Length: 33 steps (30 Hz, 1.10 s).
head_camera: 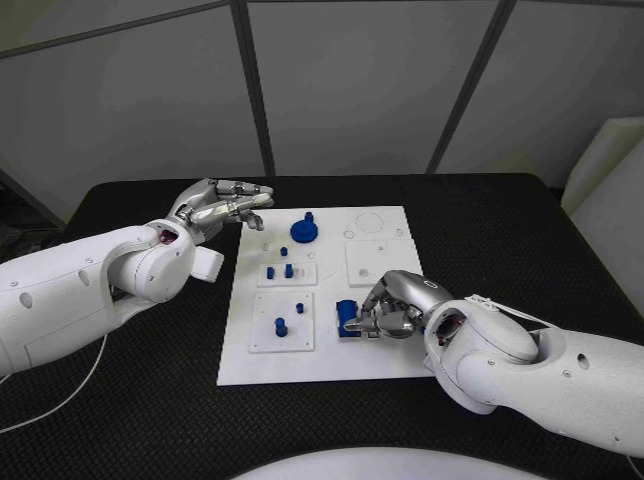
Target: Assemble the parts on the task board
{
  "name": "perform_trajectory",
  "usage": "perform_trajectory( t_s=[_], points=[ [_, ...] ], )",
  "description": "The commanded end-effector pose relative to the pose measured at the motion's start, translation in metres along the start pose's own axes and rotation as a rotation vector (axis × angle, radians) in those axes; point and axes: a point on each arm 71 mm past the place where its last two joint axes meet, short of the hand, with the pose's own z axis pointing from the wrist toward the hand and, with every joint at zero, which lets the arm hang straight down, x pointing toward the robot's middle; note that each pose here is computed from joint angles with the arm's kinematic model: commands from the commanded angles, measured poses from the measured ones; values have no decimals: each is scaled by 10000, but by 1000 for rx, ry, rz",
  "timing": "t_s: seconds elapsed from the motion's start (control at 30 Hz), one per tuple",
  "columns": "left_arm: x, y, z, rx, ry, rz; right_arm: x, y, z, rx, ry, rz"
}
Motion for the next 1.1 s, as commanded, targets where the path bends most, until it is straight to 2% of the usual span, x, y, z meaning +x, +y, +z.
perform_trajectory(
  t_s=[0.03,0.17,0.3,0.5,0.6,0.73,0.93,1.1],
  points=[
    [8,-14,-1,5,9,-6,-52,-1,-23,-32,-47,30],
    [-2,-15,-11,3,6,-5,-101,-107,-83,-69,-16,126],
    [-12,-19,-25,2,3,-3,-265,-303,-140,-68,0,237],
    [30,-28,-30,6,10,-6,-558,-647,-250,-19,-62,260],
    [69,-31,-28,8,19,-10,-651,-781,-312,16,-92,209],
    [106,-29,-21,11,27,-13,-707,-820,-349,24,-122,26],
    [140,-7,-36,9,35,-18,-653,-800,-331,72,-77,-133],
    [172,-2,-46,14,51,-25,-572,-791,-330,100,-38,-171]
  ],
)
